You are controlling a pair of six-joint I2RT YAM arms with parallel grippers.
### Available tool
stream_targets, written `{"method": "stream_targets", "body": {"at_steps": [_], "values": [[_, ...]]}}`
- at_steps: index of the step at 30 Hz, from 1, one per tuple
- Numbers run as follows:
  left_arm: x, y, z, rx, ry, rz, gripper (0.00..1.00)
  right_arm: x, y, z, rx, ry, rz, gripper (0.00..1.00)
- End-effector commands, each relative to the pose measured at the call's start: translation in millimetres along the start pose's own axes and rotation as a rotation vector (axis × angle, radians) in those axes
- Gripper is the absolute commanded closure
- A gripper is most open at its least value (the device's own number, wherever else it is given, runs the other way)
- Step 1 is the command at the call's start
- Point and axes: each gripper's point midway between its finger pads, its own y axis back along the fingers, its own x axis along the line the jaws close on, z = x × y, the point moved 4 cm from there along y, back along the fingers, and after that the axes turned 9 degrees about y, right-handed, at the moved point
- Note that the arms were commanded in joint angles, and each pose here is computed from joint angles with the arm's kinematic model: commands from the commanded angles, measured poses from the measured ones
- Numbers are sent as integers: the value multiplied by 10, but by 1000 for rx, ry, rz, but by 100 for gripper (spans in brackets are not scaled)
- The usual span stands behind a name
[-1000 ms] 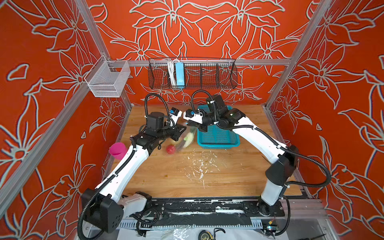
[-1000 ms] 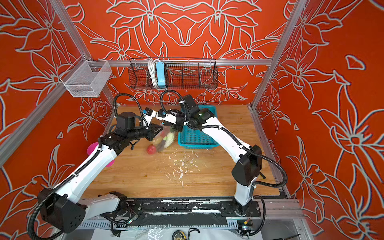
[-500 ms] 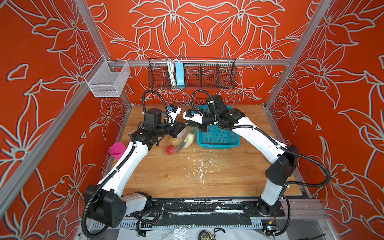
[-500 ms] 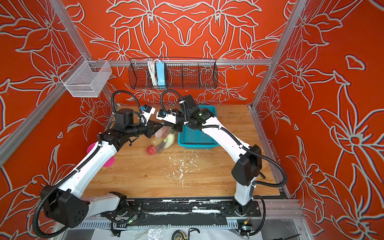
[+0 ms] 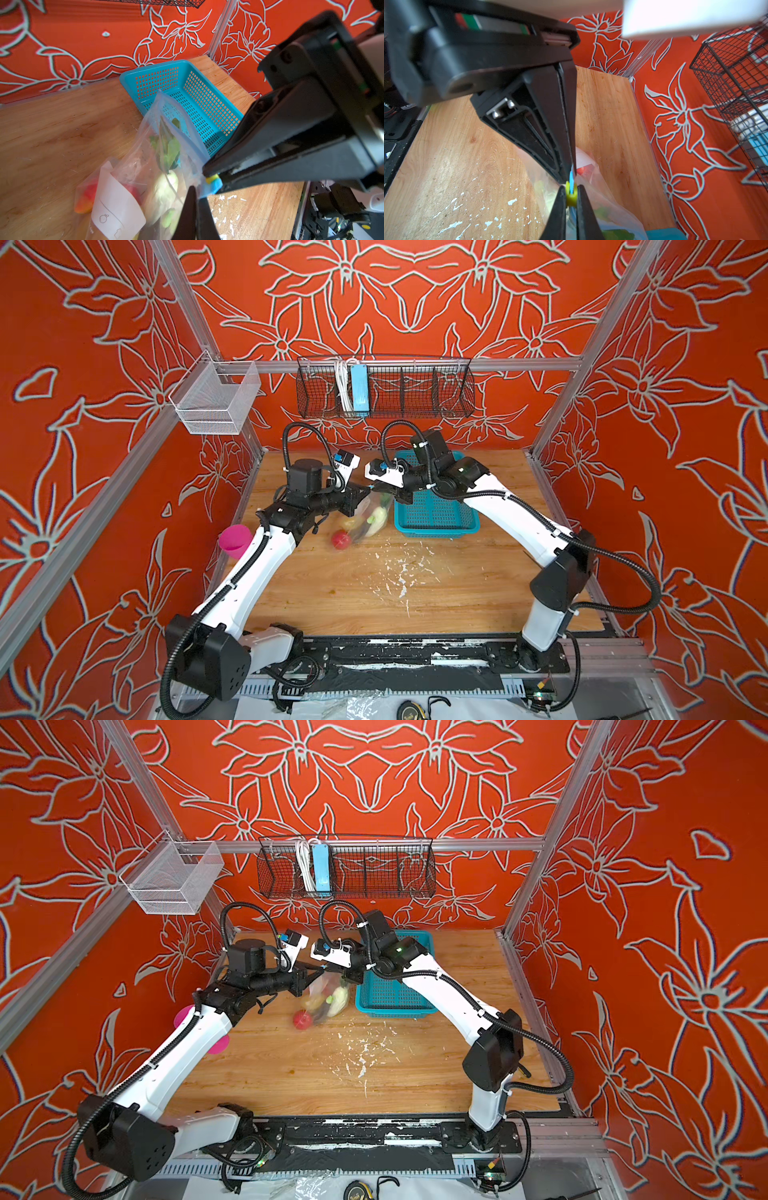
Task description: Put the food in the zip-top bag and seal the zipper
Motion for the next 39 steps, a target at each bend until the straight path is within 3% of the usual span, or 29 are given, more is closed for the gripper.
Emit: {"method": "stream_targets", "body": {"at_steps": [1, 39], "values": [[15, 163, 150, -96, -7, 40, 100, 1, -45, -80, 38, 0, 2, 93], [367, 600, 178, -285, 23, 365, 100, -91, -128, -487, 239, -68, -127, 95]]}}
